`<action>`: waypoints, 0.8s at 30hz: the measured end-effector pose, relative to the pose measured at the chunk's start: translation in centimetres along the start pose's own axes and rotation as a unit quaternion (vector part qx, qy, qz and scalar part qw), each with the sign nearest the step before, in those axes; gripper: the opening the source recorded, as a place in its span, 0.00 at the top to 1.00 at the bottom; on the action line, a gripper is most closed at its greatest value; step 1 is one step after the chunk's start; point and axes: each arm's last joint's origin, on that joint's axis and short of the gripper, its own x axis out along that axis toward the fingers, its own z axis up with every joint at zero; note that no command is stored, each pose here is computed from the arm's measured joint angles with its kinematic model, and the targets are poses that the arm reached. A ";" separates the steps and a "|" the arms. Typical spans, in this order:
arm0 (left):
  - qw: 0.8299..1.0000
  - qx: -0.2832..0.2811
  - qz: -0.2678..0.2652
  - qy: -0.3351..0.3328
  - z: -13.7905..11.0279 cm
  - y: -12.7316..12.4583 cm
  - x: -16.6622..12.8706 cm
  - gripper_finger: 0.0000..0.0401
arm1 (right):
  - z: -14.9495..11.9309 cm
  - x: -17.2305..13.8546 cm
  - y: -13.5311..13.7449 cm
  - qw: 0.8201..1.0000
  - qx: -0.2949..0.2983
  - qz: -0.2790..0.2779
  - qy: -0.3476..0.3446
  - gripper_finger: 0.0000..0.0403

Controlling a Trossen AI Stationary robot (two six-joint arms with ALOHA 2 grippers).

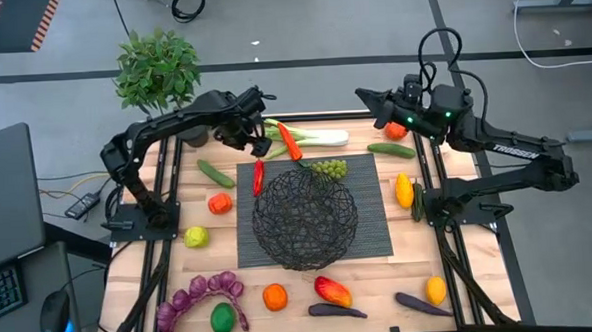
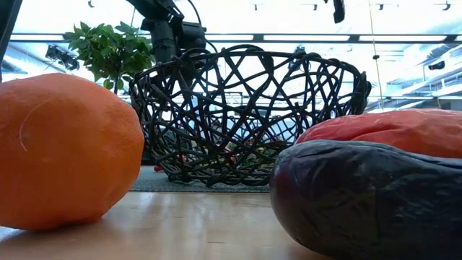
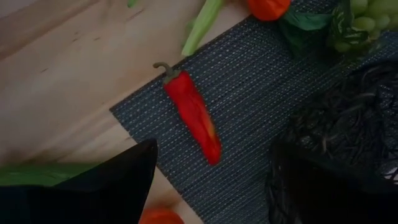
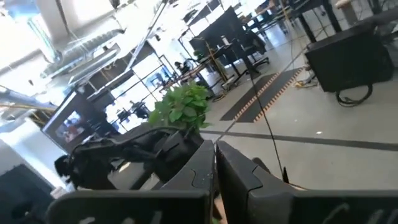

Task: Build produce basket
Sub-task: Put the red chili pepper into the black wire basket

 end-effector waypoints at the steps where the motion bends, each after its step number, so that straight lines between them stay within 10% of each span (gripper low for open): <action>1: 1.000 -0.001 0.000 0.000 -0.1 -0.1 0.0 0.18 | -0.1 0.2 -0.2 1.000 -0.002 0.002 0.010 0.93; 11: 1.000 0.007 -0.003 0.005 -0.7 -1.2 0.2 0.18 | -2.5 3.8 -3.8 0.985 0.010 0.012 0.174 0.71; 24: 0.999 -0.035 0.023 -0.026 -0.7 -1.7 0.2 0.18 | -3.9 4.2 -8.2 0.954 0.020 -0.105 0.281 0.34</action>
